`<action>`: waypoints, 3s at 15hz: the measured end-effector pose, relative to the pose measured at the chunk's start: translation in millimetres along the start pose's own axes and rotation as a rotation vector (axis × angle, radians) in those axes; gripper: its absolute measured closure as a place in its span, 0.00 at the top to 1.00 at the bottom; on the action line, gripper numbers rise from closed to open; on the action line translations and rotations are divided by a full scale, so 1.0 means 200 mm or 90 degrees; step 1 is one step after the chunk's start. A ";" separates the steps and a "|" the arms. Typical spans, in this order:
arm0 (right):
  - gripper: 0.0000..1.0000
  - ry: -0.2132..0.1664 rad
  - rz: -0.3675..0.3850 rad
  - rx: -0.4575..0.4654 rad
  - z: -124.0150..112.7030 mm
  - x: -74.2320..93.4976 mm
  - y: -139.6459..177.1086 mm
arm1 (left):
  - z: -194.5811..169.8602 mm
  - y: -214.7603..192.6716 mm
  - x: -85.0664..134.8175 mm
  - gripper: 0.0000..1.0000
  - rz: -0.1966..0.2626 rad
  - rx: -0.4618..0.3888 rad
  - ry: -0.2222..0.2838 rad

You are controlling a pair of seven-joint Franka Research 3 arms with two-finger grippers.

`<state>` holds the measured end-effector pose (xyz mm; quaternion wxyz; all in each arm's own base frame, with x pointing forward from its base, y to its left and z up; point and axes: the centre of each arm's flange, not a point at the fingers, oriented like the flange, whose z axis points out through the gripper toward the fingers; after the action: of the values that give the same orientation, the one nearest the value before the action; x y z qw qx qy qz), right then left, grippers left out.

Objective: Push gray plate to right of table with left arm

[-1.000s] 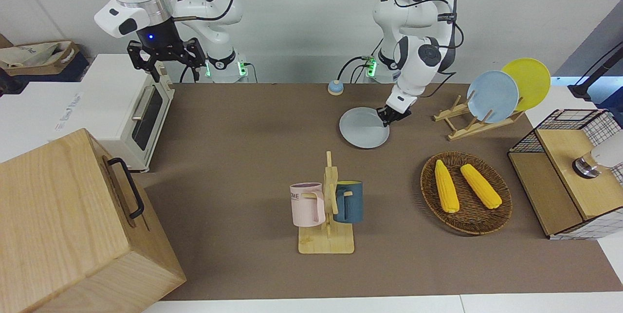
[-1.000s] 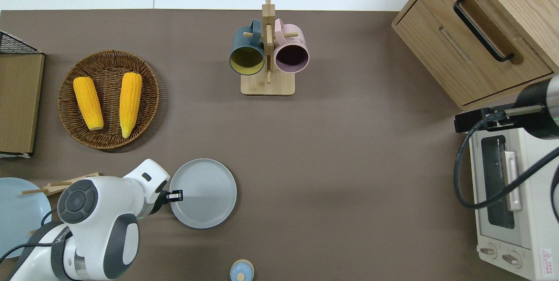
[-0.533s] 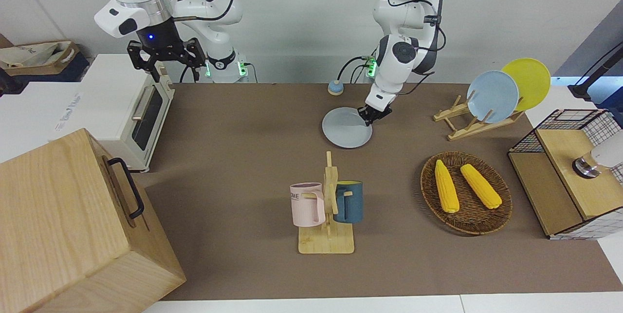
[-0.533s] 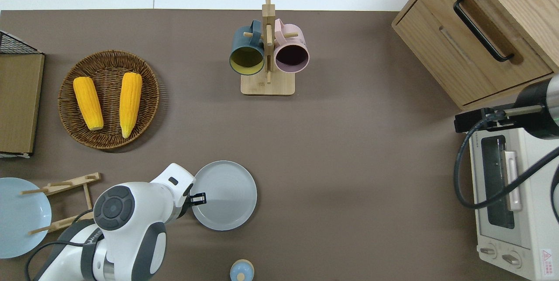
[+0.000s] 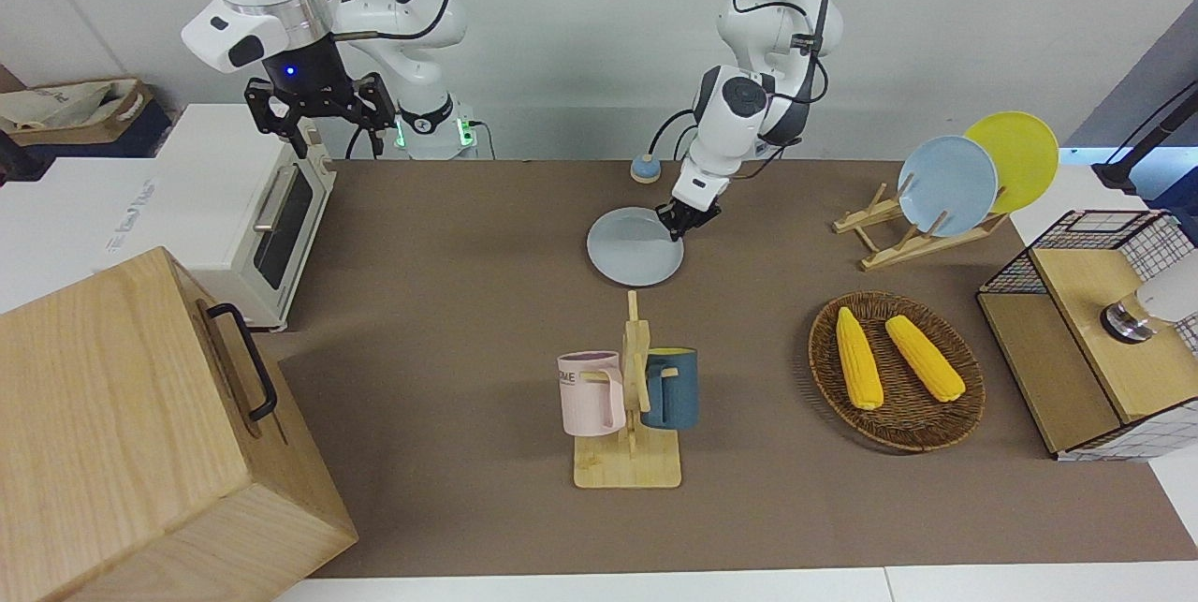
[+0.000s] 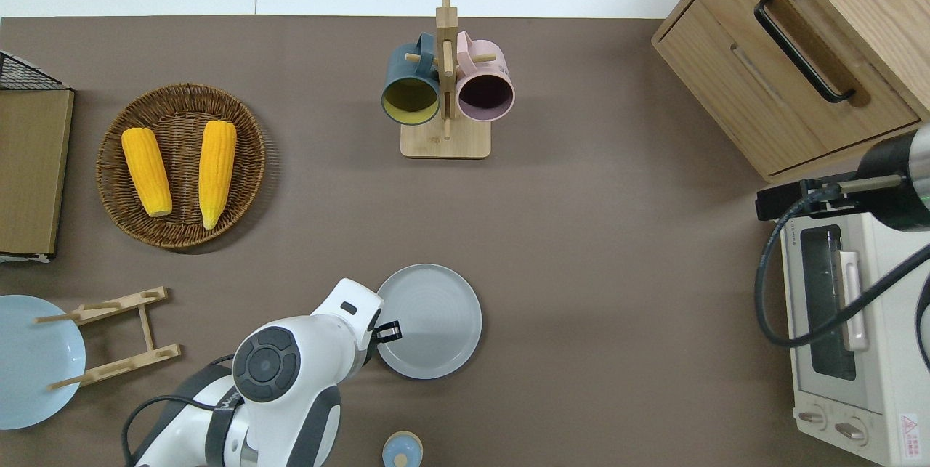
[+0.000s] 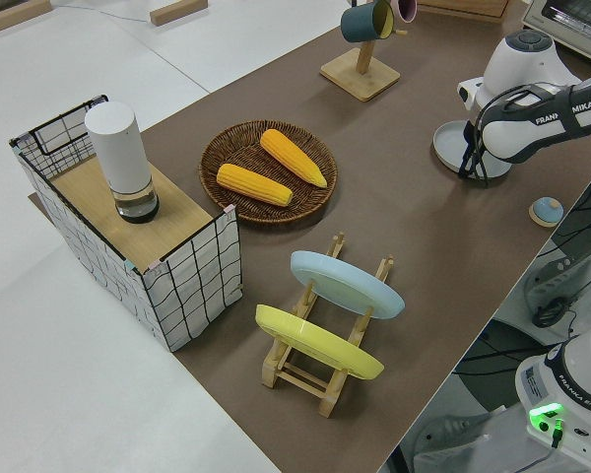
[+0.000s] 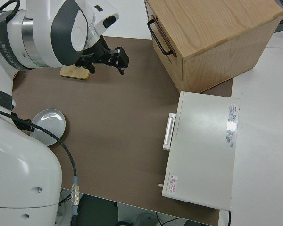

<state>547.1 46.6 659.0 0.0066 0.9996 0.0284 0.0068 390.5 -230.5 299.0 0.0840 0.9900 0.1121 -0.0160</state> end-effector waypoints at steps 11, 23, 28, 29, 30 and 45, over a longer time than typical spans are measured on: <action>0.99 0.000 0.000 0.000 0.00 0.00 0.00 | 0.07 0.37 -0.14 0.04 -0.051 -0.025 -0.006; 0.99 0.000 0.000 0.000 0.00 0.00 0.00 | 0.13 0.72 -0.24 0.04 -0.102 -0.029 -0.011; 0.99 0.000 0.000 0.000 0.00 0.00 0.00 | 0.14 0.77 -0.25 0.04 -0.120 -0.032 -0.012; 0.99 0.000 0.000 0.000 0.00 0.00 0.00 | 0.14 0.77 -0.25 0.04 -0.126 -0.033 -0.012; 0.99 0.000 0.000 0.000 0.00 0.00 0.00 | 0.14 0.78 -0.25 0.04 -0.130 -0.033 -0.013; 0.99 0.000 0.000 0.000 0.00 0.00 0.00 | 0.18 0.81 -0.27 0.60 -0.109 -0.023 -0.002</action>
<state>547.1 46.6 659.0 0.0066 0.9996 0.0284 0.0068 373.9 -403.0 293.3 0.1001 0.9752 0.1962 -0.0224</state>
